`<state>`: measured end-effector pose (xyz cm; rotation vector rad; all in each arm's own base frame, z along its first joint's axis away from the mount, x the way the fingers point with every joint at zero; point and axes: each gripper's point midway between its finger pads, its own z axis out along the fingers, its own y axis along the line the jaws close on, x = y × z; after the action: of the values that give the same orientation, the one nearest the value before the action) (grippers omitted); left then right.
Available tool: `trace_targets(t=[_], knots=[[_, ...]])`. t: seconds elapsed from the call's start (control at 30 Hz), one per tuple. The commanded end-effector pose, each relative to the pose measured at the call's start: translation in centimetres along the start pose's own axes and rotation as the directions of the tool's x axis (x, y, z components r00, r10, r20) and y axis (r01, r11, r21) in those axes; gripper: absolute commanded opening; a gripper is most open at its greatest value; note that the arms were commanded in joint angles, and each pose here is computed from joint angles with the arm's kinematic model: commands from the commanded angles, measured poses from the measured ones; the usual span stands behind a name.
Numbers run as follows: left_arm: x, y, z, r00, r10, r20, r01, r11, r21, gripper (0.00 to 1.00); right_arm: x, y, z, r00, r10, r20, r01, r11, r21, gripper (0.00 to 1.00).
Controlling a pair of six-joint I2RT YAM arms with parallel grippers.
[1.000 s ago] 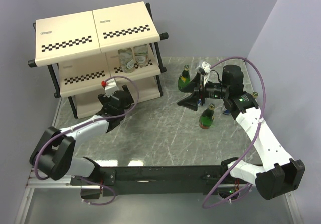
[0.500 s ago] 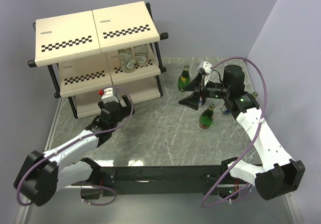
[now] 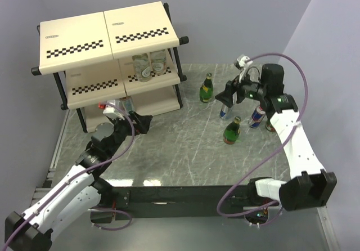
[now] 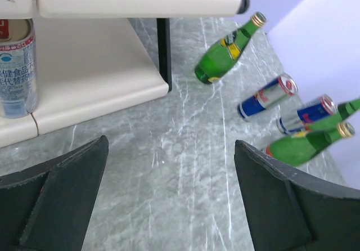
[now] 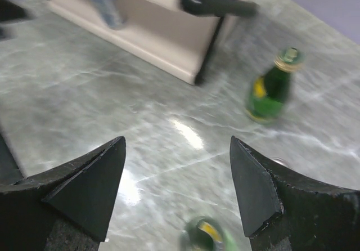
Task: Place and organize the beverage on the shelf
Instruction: Pick up the drink from the center of the board.
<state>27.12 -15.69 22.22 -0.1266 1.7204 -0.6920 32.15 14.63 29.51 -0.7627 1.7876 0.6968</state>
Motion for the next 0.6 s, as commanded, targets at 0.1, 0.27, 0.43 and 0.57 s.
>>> trace_targets(t=[0.1,0.27,0.43,0.57], knots=[[2.2,0.1,-1.9,0.996,0.047,-0.081,-0.044,0.998,0.039,1.0,3.2,-5.0,-0.9,0.962,-0.037,-0.271,0.087,0.98,0.177,0.82],[2.5,-0.7,-2.1,0.996,0.058,-0.072,-0.051,0.994,0.098,0.99,6.8,-7.9,0.0,0.894,0.013,-0.448,0.084,0.977,0.196,0.82],[3.9,0.5,-2.2,0.994,0.065,-0.084,-0.059,0.995,0.08,0.99,8.9,-9.5,1.4,0.858,0.063,-0.51,0.055,0.975,0.213,0.83],[5.8,1.3,-2.5,0.993,0.074,-0.095,-0.065,0.993,0.098,1.0,10.2,-10.4,2.3,0.836,0.095,-0.541,0.034,0.974,0.223,0.84]])
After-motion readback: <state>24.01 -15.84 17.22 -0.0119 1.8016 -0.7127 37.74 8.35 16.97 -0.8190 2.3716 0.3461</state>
